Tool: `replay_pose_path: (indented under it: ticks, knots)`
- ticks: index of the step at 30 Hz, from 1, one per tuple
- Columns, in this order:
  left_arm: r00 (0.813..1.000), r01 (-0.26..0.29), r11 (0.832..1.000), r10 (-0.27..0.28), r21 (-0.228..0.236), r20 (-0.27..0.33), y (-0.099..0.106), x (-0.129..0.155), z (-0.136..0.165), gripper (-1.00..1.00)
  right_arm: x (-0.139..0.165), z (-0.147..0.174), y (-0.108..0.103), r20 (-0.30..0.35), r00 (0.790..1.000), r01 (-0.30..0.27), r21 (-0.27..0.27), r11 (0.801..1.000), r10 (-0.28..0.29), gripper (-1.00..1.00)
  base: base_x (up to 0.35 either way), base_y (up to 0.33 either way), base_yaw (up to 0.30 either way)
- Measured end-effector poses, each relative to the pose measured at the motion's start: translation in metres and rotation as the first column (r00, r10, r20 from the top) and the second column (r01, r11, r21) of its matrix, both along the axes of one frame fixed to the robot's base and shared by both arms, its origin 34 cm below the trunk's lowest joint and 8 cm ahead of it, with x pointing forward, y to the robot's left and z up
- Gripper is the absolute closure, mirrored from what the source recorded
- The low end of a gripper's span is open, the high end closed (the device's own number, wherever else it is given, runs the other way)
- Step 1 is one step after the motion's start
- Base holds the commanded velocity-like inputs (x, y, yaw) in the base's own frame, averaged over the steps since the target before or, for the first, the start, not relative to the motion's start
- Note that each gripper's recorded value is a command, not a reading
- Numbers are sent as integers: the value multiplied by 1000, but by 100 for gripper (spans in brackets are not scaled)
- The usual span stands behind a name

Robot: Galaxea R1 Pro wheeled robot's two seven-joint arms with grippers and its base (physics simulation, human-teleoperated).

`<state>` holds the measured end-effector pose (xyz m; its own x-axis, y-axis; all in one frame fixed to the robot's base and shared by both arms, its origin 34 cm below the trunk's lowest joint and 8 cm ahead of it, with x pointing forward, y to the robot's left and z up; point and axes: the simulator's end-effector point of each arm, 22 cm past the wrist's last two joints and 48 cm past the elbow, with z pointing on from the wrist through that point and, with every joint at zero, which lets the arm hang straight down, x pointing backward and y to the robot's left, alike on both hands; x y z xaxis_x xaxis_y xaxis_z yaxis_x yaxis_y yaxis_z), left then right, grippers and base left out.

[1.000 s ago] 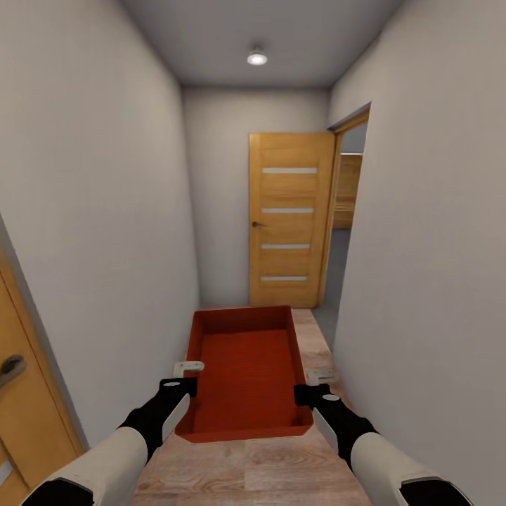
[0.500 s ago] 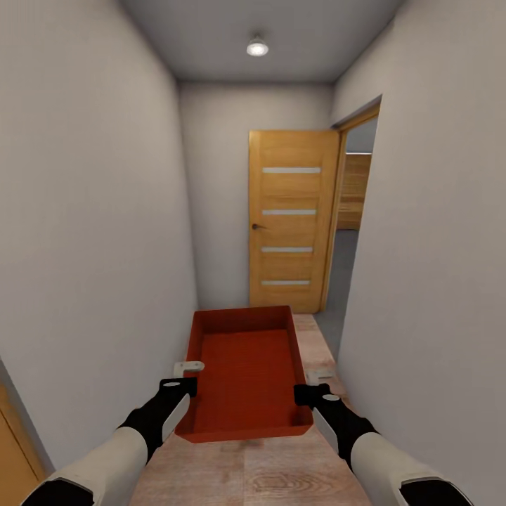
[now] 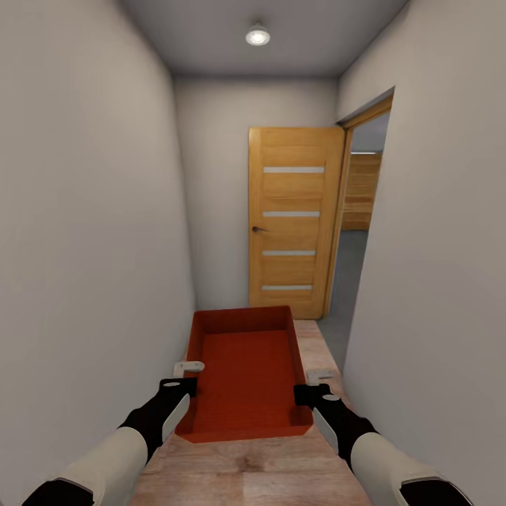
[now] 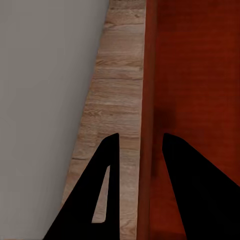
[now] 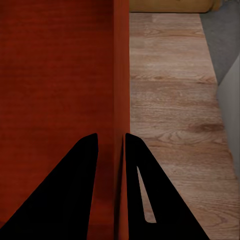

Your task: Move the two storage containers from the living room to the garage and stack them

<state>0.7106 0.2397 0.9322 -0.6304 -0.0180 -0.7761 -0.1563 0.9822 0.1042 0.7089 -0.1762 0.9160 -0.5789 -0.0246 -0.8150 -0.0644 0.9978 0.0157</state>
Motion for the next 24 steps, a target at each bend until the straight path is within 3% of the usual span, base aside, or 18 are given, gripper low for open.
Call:
replay_pose_path:
  ticks: [24]
  knots:
    - [1000,0,1000,0,0,1,0,0,0,100,0,0,0,1,1000,0,0,1000,0,100,322,0,0]
